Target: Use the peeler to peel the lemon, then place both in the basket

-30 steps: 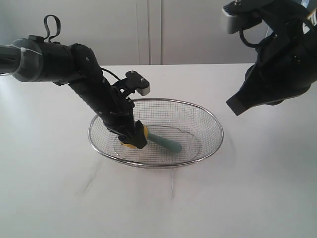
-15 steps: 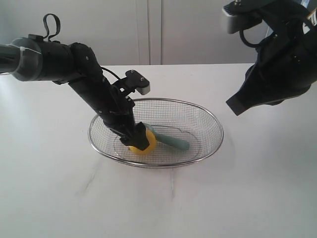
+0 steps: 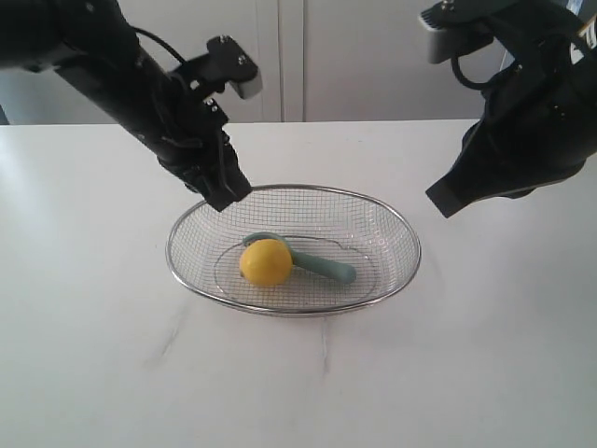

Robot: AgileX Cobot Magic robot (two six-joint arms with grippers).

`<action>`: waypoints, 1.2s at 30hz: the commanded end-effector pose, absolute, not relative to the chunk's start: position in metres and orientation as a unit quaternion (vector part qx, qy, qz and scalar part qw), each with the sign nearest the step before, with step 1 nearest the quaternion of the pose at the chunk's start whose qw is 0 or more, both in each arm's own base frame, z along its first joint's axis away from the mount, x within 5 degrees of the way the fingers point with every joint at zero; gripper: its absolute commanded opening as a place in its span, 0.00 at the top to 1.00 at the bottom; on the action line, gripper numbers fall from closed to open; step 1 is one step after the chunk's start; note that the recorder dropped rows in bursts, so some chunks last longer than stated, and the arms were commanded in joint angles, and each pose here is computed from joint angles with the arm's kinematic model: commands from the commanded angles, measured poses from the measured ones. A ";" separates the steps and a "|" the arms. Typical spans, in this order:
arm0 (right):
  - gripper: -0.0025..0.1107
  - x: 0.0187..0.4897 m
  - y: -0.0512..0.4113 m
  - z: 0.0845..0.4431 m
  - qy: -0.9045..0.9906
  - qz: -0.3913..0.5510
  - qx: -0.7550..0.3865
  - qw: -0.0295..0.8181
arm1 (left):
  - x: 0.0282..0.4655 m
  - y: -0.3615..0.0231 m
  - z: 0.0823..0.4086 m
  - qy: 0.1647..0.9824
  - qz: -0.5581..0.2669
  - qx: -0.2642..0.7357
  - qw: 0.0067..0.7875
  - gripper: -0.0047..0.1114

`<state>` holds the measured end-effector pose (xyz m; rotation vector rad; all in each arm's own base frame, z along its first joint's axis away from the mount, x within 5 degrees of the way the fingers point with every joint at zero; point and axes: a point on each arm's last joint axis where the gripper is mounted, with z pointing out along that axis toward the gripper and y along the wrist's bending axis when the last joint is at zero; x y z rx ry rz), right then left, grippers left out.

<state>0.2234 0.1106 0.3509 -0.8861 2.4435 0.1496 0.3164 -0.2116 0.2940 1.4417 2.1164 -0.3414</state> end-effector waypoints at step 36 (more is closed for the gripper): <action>0.98 0.222 0.111 0.352 0.906 0.065 -0.320 0.269 | 0.050 -0.036 0.410 0.845 -0.074 0.385 0.364 0.96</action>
